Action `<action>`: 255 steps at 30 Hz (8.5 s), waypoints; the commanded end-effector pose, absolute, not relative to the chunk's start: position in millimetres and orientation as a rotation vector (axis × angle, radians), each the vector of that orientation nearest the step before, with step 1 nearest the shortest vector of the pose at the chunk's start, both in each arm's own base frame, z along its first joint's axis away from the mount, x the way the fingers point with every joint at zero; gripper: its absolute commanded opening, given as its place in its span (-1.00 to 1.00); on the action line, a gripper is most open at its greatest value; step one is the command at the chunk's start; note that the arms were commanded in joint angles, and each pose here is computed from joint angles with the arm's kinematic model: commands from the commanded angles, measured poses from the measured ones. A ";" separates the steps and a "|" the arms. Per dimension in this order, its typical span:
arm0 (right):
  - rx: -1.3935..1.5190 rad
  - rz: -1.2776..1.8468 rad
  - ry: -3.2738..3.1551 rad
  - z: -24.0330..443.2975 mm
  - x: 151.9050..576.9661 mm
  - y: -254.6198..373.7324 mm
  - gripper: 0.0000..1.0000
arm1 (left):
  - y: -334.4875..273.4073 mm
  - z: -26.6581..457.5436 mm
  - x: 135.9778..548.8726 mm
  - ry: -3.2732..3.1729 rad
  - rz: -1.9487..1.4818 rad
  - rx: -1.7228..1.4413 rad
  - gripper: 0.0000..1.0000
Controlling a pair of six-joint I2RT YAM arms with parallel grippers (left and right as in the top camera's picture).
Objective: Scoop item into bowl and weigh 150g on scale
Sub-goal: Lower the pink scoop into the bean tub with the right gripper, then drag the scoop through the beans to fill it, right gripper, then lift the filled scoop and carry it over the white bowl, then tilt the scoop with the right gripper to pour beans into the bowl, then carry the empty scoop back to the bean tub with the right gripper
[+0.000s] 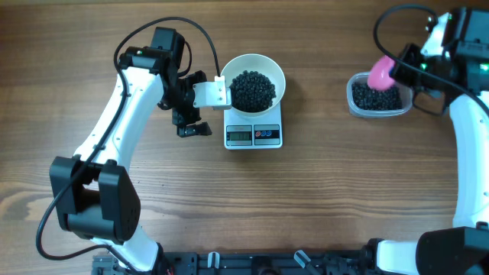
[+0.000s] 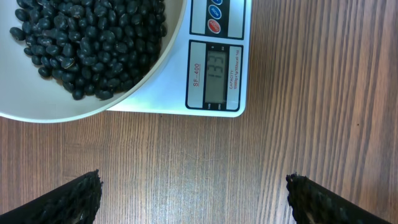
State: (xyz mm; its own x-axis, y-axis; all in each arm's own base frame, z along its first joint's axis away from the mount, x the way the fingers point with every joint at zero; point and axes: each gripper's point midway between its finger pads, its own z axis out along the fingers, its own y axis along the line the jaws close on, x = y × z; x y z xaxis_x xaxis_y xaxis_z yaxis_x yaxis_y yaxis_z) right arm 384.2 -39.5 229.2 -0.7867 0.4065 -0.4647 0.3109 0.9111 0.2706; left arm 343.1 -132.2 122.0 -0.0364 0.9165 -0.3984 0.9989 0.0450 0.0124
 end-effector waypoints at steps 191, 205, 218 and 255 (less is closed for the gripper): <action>-1.104 0.558 1.813 243.1 457.3 206.5 -0.91 | -133.9 120.7 340.7 2.007 -0.425 1.949 1.00; -1.286 0.406 1.749 230.6 450.4 217.2 -0.91 | -134.1 120.9 340.6 2.007 -0.425 1.949 1.00; -1.243 0.293 1.821 223.9 461.0 206.0 -0.91 | -133.9 120.9 340.7 2.007 -0.425 1.948 1.00; -0.796 0.496 2.114 220.2 463.6 200.4 -0.91 | -133.9 120.7 340.7 2.007 -0.425 1.949 1.00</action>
